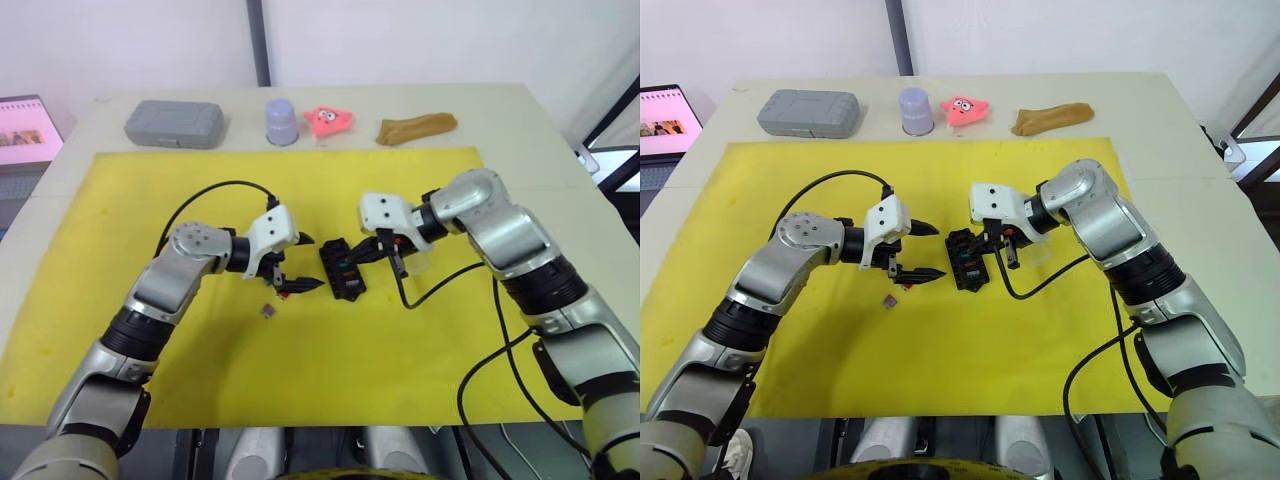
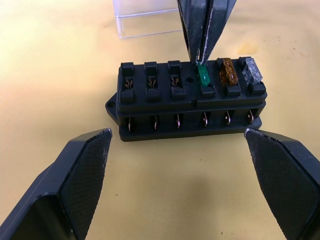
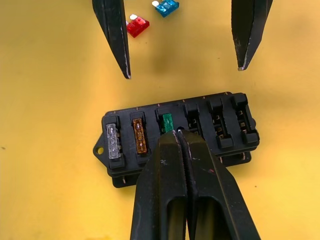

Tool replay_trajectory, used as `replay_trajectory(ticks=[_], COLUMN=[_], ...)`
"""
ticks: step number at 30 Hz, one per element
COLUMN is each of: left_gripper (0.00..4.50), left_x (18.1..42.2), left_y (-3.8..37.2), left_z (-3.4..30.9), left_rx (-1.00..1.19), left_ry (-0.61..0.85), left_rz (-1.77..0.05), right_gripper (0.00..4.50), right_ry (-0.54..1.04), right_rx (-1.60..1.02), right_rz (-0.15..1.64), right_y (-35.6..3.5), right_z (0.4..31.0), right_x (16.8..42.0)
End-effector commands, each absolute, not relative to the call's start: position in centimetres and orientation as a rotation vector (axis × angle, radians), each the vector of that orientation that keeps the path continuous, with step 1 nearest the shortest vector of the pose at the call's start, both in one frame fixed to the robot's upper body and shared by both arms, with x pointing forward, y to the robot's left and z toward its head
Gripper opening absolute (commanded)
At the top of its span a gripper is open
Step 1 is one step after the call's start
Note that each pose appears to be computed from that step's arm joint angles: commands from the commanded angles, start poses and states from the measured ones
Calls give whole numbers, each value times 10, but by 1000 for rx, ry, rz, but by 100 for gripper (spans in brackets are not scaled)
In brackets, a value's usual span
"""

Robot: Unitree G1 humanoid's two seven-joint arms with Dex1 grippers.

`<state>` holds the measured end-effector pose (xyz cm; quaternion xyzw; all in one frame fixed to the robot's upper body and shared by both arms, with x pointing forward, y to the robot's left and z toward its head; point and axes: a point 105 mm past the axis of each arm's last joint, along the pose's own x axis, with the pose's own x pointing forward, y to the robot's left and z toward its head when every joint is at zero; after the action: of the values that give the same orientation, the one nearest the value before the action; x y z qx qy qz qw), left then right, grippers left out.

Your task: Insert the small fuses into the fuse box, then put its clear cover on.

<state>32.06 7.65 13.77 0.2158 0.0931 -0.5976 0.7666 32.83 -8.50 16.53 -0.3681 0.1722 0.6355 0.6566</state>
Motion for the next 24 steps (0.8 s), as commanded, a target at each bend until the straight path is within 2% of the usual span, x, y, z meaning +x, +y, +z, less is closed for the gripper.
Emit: replay_trajectory(ticks=[1,11,21,24], left_gripper=[450,450,450,450], left_x=[319,320,315,309], left_y=[77,78,90,110], left_z=[151,151,165,183], left_rx=[496,492,446,392], left_ry=[148,147,130,113], left_rz=[-1297,-1288,-1298,-1292], right_gripper=[5,5,5,5], right_ry=[461,479,302,152], right_rx=[-859,-915,-762,-696], right_rz=[1413,1423,1433,1405], right_y=[-94,-96,-76,-79], right_z=[149,138,195,221], right_x=[331,327,326,318])
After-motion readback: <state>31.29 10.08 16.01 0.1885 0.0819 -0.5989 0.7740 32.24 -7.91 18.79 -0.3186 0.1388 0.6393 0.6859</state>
